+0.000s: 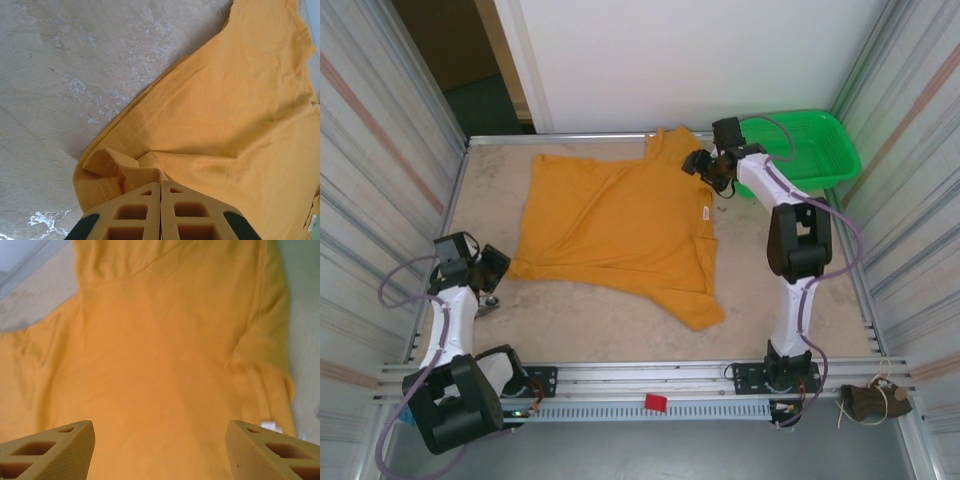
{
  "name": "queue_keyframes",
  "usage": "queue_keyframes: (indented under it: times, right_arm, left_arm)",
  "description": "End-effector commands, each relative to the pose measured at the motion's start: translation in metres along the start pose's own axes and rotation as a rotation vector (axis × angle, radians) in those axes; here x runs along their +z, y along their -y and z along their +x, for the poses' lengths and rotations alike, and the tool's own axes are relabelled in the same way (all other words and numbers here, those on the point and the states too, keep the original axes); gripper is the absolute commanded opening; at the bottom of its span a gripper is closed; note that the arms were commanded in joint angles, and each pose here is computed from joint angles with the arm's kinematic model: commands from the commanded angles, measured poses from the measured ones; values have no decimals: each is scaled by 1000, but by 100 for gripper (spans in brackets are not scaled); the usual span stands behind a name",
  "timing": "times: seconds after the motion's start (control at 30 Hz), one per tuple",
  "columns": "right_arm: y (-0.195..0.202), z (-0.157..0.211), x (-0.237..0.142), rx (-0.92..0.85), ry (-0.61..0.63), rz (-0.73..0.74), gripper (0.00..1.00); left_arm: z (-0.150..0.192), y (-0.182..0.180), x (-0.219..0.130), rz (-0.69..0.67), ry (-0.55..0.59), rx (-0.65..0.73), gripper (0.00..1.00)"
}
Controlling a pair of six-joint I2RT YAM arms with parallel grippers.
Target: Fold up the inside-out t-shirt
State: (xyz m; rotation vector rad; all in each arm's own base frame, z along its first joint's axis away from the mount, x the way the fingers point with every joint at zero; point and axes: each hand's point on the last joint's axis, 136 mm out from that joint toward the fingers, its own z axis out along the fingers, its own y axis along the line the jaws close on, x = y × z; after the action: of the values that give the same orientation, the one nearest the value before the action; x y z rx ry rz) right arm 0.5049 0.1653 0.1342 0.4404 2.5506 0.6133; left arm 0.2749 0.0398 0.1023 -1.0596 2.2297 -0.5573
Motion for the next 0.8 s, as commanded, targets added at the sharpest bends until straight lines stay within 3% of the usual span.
queue_keyframes:
  times: [0.0, 0.23, 0.5, 0.57, 0.77]
  right_arm:
    - [-14, 23, -36, -108, 32, -37, 67]
    - [46, 102, -33, -293, -8, 256, 60]
    - [72, 139, -14, -396, -74, 396, 56]
    - [77, 141, -9, -399, -84, 415, 50]
    - [90, 139, -9, -381, -78, 444, 18]
  left_arm:
    - [-9, 8, -10, 9, 32, 15, 7]
    - [-5, 3, -13, -5, 36, 12, 7]
    - [2, -2, -16, -10, 41, 12, 7]
    - [4, -4, -16, -12, 38, 9, 7]
    - [6, -4, -17, -6, 39, 11, 7]
